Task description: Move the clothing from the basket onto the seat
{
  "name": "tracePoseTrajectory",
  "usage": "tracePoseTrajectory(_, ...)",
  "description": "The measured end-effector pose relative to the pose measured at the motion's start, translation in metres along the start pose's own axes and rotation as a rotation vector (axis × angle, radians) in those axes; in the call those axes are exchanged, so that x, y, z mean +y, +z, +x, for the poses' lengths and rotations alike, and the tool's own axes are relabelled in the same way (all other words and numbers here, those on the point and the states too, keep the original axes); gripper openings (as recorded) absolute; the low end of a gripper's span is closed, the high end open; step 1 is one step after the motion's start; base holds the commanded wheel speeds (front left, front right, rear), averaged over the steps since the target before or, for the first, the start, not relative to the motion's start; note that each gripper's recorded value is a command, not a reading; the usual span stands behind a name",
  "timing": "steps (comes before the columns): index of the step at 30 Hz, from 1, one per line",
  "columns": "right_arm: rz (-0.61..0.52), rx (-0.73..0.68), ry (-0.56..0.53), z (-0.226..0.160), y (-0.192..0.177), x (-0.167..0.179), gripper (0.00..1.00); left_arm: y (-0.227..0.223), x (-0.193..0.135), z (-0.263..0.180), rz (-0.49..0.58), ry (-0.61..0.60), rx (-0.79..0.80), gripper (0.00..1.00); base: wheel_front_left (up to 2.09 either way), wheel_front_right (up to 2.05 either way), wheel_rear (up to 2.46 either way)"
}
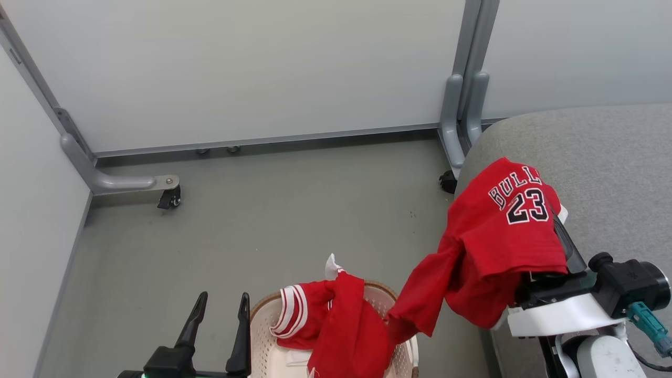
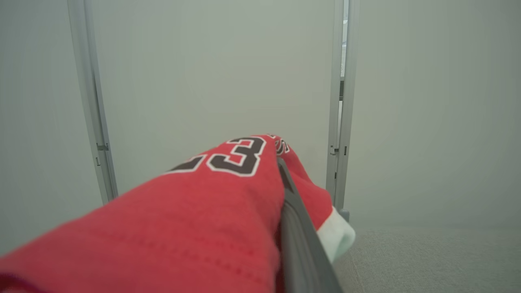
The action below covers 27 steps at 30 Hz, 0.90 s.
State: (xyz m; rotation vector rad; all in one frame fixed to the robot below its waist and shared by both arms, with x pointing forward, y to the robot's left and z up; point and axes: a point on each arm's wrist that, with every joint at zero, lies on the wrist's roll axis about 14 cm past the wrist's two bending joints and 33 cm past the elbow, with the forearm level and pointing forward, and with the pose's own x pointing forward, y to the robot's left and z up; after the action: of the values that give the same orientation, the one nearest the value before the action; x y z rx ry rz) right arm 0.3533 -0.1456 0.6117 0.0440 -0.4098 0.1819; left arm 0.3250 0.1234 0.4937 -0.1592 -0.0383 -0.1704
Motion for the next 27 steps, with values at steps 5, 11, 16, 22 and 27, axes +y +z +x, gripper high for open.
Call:
tracePoseTrajectory(5,-0.017,-0.006,-0.017,-0.004,0.004,-0.007,0.00,0.000,-0.007,0.003,0.000,-0.024,-0.001,1.00,0.00,0.00,0.00)
tracePoseTrajectory(11,-0.054,-0.017,-0.090,-0.015,0.012,-0.032,0.00,-0.006,-0.026,0.011,-0.007,-0.090,0.022,1.00,0.00,0.00,0.00)
tracePoseTrajectory(16,-0.090,-0.021,-0.159,-0.029,0.020,-0.056,0.00,-0.012,-0.046,0.020,-0.009,-0.159,0.041,1.00,0.00,0.00,0.00)
tracePoseTrajectory(22,-0.149,-0.031,-0.279,-0.054,0.035,-0.092,0.00,-0.020,-0.079,0.033,-0.013,-0.270,0.067,1.00,0.00,0.00,0.00)
tracePoseTrajectory(27,-0.194,-0.031,-0.386,-0.078,0.046,-0.120,0.00,-0.022,-0.109,0.048,-0.019,-0.367,0.071,1.00,0.00,0.00,0.00)
